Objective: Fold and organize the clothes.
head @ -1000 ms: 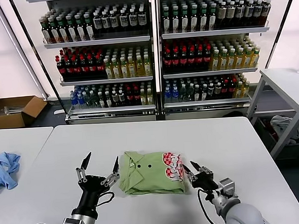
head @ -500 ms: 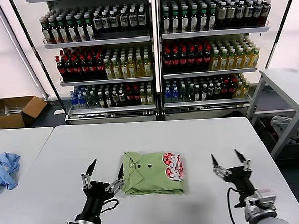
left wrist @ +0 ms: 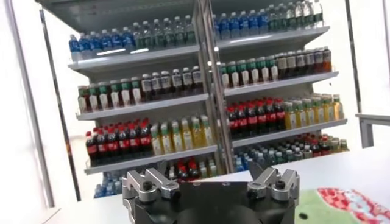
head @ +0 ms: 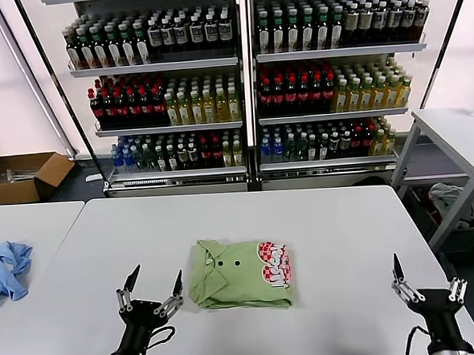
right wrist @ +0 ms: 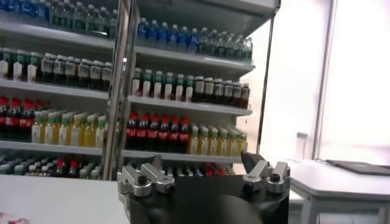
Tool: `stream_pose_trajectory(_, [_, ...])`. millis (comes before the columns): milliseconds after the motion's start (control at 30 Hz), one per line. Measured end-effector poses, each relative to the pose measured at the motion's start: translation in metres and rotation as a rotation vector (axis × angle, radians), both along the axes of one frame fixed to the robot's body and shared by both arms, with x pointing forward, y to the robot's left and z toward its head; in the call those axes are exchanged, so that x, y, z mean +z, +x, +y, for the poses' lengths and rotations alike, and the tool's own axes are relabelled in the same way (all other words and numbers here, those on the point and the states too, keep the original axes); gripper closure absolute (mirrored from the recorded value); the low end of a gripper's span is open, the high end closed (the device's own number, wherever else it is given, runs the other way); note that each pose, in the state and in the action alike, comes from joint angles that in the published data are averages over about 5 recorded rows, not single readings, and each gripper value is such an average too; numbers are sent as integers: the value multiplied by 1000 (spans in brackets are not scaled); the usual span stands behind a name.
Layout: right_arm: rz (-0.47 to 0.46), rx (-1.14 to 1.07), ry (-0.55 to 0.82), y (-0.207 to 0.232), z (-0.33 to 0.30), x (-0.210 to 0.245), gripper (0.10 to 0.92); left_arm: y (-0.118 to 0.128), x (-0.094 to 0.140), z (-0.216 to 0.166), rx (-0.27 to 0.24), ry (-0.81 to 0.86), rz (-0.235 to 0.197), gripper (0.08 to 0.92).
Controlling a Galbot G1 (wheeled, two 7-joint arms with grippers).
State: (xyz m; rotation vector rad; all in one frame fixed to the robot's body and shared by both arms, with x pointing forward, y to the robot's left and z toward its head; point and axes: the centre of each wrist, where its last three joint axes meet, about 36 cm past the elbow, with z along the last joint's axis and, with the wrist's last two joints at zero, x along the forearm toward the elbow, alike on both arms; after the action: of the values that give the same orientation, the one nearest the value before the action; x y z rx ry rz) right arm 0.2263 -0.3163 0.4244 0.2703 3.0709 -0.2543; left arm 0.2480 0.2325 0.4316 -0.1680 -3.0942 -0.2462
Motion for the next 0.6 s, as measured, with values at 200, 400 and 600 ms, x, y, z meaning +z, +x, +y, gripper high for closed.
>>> stream_pose_trajectory(200, [-34, 22, -11, -31, -6, -27, 200, -9, -8, 13, 46, -9, -3, 177])
stream_pose_trajectory(400, [-47, 60, -13, -53, -7, -43, 200, -20, -12, 22, 89, -15, -3, 177])
stream_pose_trajectory(600, [-61, 83, -5, -64, -6, -49, 200, -28, -17, 25, 107, -24, 10, 177])
